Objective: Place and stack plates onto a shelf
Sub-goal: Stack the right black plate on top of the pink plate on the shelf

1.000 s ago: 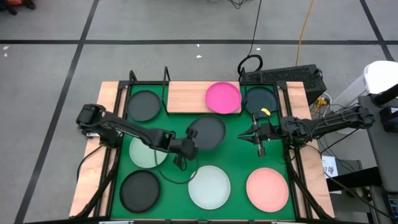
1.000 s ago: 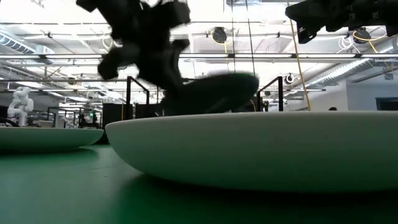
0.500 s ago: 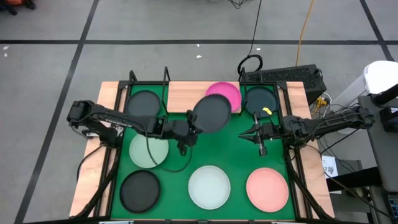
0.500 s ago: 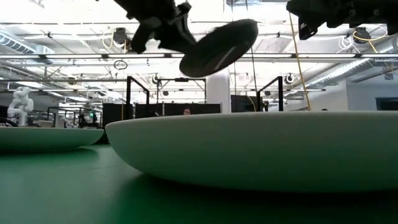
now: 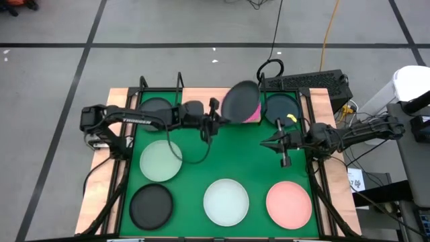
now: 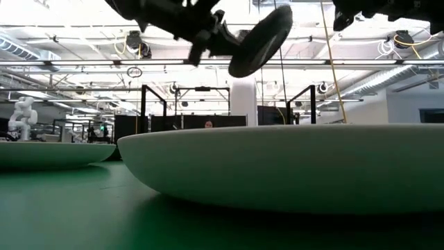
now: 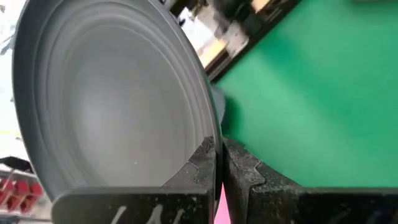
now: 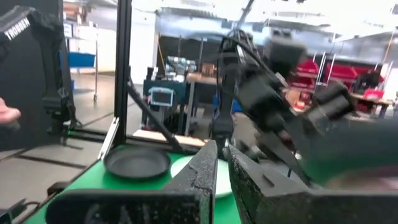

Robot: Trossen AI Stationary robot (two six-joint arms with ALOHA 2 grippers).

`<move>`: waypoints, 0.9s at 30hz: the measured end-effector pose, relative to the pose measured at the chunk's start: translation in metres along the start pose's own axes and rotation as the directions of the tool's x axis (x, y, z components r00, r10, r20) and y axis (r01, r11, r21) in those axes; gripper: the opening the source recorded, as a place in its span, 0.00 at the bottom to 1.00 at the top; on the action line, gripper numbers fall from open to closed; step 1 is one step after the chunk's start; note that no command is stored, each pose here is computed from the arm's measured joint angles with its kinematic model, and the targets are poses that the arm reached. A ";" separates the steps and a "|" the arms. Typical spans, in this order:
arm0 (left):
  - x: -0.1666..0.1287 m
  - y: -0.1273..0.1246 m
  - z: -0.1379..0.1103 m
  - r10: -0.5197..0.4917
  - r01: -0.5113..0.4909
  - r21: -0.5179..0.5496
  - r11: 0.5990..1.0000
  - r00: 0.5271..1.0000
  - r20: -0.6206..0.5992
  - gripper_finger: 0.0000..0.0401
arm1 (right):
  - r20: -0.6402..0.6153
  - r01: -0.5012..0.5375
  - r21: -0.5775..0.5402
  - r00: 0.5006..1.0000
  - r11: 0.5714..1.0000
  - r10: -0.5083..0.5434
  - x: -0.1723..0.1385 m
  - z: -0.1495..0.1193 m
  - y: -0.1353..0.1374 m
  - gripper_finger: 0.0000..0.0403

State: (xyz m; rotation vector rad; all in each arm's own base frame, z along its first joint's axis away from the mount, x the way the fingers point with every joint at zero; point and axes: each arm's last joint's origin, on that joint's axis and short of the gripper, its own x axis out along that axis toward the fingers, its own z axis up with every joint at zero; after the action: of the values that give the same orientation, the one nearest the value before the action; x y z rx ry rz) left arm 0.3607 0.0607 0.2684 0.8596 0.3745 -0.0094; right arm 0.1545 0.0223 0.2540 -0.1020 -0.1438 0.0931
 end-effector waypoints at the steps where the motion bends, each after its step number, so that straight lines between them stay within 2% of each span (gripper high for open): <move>1: 0.002 0.004 -0.006 0.003 -0.004 -0.004 1.000 1.000 -0.012 0.03 | 0.011 0.000 -0.002 1.000 1.000 0.000 0.000 0.001 0.000 0.06; 12: 0.041 0.021 -0.060 -0.083 0.079 -0.046 0.996 0.992 -0.093 0.03 | 0.032 0.009 -0.007 0.999 1.000 -0.008 -0.002 0.004 -0.001 0.06; 18: 0.062 0.014 -0.082 -0.169 0.163 -0.047 0.985 0.971 -0.168 0.03 | 0.032 0.035 -0.006 0.999 0.999 -0.035 -0.002 0.004 -0.002 0.06; 23: 0.074 0.011 -0.091 -0.202 0.198 -0.038 0.979 0.957 -0.207 0.03 | 0.031 0.035 -0.006 0.999 0.999 -0.035 -0.002 0.004 -0.002 0.06; 27: 0.075 0.009 -0.092 -0.213 0.213 -0.023 0.977 0.954 -0.213 0.08 | 0.031 0.035 -0.006 0.999 0.999 -0.035 -0.002 0.004 -0.002 0.06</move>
State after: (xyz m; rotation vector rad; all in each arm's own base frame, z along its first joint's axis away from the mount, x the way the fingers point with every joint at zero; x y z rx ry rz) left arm 0.4026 0.1450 0.1961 0.8195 0.6696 -0.1170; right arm 0.1520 0.0210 0.2580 -0.1043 -0.1769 0.0595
